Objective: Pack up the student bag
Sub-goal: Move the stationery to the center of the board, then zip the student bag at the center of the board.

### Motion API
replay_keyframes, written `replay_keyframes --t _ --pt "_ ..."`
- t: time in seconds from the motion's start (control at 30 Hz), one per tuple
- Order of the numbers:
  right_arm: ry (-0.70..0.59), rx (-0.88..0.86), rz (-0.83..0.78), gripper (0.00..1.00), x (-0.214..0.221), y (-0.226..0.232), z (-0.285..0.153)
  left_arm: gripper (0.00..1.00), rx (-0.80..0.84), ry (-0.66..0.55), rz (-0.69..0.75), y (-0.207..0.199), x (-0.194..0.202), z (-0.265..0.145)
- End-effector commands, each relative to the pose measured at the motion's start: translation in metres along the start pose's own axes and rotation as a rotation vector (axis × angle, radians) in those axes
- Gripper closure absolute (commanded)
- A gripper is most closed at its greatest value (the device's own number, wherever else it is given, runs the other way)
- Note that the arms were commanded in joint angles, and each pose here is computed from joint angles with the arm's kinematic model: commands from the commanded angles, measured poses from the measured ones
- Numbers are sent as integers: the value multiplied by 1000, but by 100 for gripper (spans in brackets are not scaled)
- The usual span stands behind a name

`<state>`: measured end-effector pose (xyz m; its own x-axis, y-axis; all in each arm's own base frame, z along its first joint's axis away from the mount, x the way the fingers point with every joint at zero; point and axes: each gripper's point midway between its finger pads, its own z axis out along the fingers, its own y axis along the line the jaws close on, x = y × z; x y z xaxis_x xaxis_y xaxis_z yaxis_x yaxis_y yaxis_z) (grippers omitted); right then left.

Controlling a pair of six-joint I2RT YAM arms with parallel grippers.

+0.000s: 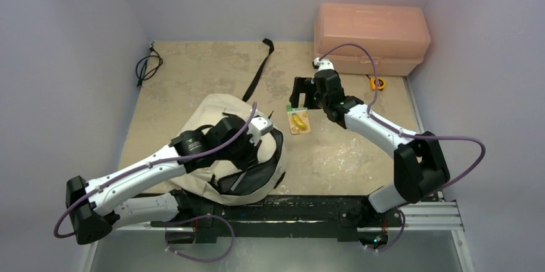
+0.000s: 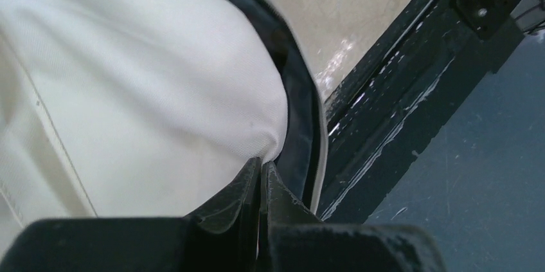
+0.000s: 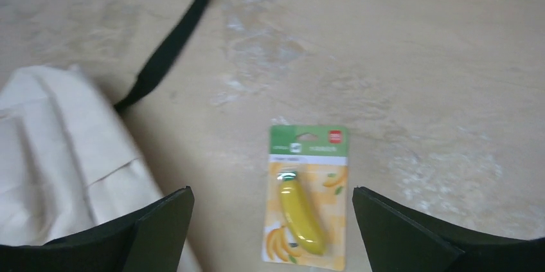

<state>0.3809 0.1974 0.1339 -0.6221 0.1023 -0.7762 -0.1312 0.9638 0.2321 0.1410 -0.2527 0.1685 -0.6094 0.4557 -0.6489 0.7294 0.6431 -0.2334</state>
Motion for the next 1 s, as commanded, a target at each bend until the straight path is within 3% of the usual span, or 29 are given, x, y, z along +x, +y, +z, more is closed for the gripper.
replay_keyframes --t 0.0,0.13,0.2,0.33,0.47,0.7,0.83,0.97 --pt "70 -448 34 1 1 82 -19 100 -122 111 -60 27 56 -7" --pt "151 -776 138 3 12 132 -38 100 -115 79 -101 27 60 -1" --pt "142 -842 147 8 12 144 -42 100 -101 62 -111 23 54 1" --pt "125 -787 61 16 21 153 -39 100 -80 57 -115 18 45 7" --pt "135 -730 -2 33 37 163 -29 100 -67 50 -111 16 41 10" --pt "105 -655 -7 38 41 163 -18 100 -57 43 -121 14 42 7" --pt "100 -616 -22 47 43 158 -9 100 -30 45 -135 8 41 6" --pt "86 -578 -24 47 42 155 -5 100 -17 48 -146 5 38 6"
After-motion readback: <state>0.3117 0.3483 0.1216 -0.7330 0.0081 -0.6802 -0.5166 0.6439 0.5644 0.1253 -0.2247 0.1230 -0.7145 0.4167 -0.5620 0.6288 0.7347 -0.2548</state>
